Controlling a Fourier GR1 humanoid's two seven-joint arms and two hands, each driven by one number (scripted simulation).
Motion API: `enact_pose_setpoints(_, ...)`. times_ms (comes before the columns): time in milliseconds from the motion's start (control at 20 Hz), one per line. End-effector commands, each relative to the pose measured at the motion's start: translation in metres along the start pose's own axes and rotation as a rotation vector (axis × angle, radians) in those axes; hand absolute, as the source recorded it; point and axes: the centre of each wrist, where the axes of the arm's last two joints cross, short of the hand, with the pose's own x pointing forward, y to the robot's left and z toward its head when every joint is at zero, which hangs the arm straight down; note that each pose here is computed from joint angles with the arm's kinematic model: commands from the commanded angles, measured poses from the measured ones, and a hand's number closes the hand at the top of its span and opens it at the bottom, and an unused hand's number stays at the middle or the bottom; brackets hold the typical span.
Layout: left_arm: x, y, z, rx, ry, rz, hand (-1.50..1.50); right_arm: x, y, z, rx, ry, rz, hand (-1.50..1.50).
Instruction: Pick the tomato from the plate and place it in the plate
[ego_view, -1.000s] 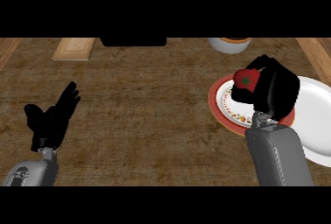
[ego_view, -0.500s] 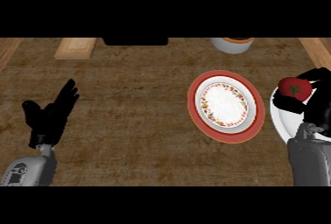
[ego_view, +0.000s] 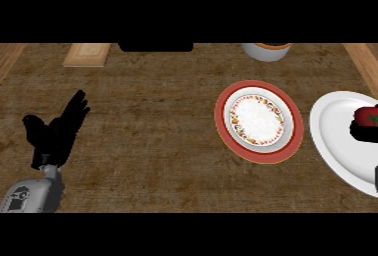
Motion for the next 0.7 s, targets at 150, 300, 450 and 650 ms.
enact_pose_setpoints(150, 0.014, -0.032, -0.003, -0.009, 0.007, 0.009, 0.0, -0.046, -0.006, -0.024, 0.196, 0.081, -0.141, -1.5)
enact_pose_setpoints(300, 0.004, -0.017, 0.002, -0.007, -0.011, -0.004, 0.0, -0.078, 0.019, -0.022, 0.196, 0.006, -0.152, -1.5)
enact_pose_setpoints(450, -0.008, -0.026, 0.002, 0.003, 0.006, 0.005, 0.0, -0.056, 0.009, -0.031, 0.086, -0.098, -0.184, -1.5)
enact_pose_setpoints(650, -0.006, 0.003, 0.004, 0.017, 0.001, 0.0, 0.0, -0.034, -0.008, -0.024, -0.013, -0.271, -0.388, -1.5)
